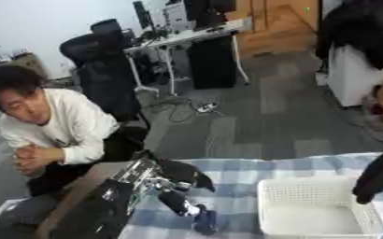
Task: Pick up objects on the table and place them in the box.
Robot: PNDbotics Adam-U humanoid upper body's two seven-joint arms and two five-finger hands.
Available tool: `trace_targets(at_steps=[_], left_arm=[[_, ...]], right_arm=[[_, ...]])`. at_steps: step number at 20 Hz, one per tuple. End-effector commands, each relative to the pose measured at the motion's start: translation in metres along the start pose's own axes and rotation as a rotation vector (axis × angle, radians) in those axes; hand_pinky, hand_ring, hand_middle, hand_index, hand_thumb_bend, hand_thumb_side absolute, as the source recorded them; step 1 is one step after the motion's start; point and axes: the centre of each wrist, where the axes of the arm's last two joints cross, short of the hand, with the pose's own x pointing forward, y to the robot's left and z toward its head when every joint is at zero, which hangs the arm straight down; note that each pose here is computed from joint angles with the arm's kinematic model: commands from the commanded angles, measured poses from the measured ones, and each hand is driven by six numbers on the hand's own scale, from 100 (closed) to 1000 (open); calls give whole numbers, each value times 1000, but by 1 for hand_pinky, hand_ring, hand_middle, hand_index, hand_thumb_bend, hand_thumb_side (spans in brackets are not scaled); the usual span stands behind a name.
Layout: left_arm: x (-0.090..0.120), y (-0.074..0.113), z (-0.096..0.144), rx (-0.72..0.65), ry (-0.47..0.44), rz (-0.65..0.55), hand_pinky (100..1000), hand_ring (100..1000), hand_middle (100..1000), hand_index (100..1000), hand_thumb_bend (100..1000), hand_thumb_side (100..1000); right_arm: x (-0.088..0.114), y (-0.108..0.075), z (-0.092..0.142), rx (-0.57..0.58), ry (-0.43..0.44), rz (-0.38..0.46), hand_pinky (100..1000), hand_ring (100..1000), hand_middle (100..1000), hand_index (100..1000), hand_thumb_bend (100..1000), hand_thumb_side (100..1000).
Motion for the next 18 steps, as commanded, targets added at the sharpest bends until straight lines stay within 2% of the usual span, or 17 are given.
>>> trace_targets(at_steps=[1, 10, 18], left_arm=[[-9, 9, 8, 9, 30, -28, 1000, 956, 959, 1000, 1000, 902], [-10, -3, 5, -99, 21, -26, 1000, 971, 975, 1000, 1000, 899], [-10, -12, 3, -198, -9, -5, 1000, 971, 976, 1000, 1000, 954]], right_arm=[[7, -2, -5, -11, -33, 6, 561, 496, 553, 614, 188, 979], [8, -2, -6, -9, -34, 2, 562, 496, 554, 615, 187, 978], [8, -2, -6, -6, -32, 2, 564, 497, 555, 616, 186, 978]])
